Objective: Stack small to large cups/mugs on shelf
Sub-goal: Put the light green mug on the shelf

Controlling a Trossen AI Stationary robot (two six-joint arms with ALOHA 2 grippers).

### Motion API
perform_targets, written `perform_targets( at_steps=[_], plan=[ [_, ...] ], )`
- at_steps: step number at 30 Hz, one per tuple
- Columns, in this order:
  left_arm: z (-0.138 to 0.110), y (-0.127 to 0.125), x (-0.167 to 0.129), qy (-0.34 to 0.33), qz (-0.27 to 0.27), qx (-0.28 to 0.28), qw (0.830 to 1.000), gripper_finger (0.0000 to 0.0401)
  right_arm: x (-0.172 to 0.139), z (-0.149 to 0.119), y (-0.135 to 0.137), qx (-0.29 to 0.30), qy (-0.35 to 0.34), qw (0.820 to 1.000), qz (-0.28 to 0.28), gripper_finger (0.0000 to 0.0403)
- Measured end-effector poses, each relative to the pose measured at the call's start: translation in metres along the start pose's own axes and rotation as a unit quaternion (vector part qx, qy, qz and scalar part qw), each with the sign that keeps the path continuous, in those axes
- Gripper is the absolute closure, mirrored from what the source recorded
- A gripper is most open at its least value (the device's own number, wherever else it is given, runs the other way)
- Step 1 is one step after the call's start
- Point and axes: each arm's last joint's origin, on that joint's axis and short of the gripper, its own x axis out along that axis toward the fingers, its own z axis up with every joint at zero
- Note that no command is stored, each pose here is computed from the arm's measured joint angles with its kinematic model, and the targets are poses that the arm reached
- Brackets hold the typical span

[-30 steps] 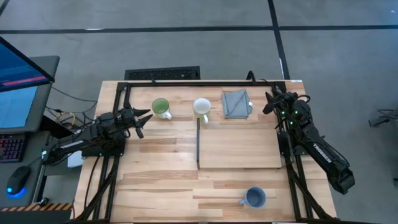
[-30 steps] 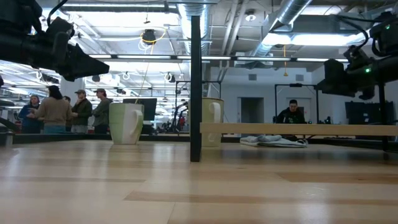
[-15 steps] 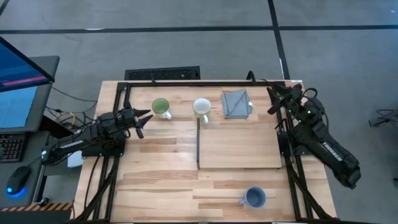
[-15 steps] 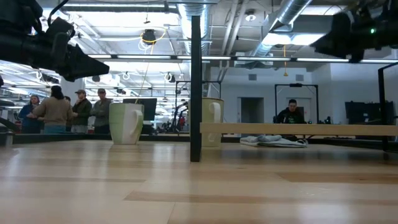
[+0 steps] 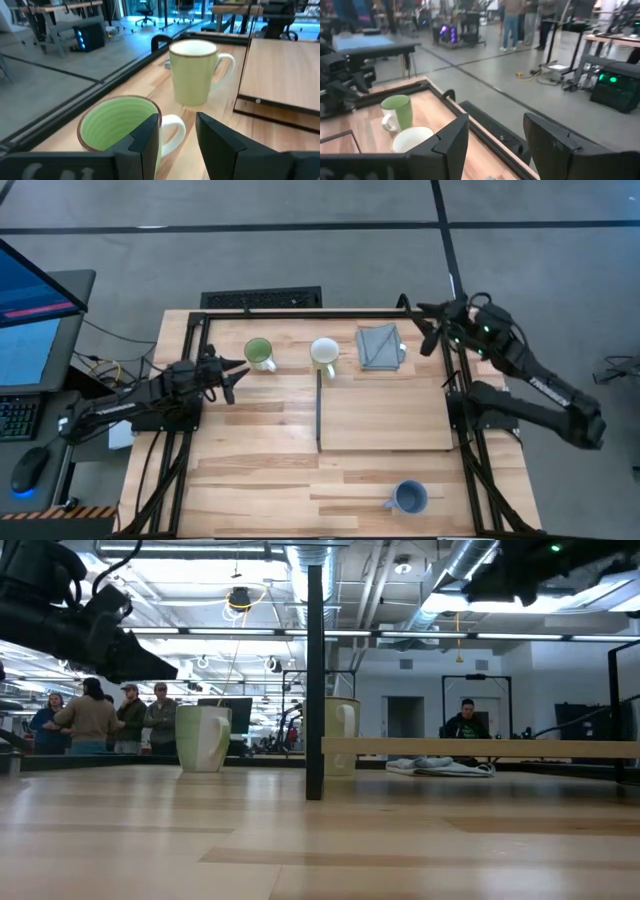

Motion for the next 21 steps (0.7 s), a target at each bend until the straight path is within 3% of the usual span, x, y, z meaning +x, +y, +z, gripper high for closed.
perform_targets(
  at_steps=[9,14,21],
  plan=[
    [-0.001,0.0,0.001,0.008,0.0,-0.002,1.0,0.0279,0.057,0.047,0.006,-0.028,0.07,0.996,0.042,0.0191],
    [0.0,0.0,0.001,0.0,0.001,-0.001,1.0,0.0279,0.095,0.059,0.014,-0.044,0.166,0.983,0.072,0.0191],
    [0.001,0.0,0.002,-0.013,0.006,0.002,1.0,0.0279,0.143,0.073,0.027,-0.051,0.227,0.967,0.1,0.0191]
  ],
)
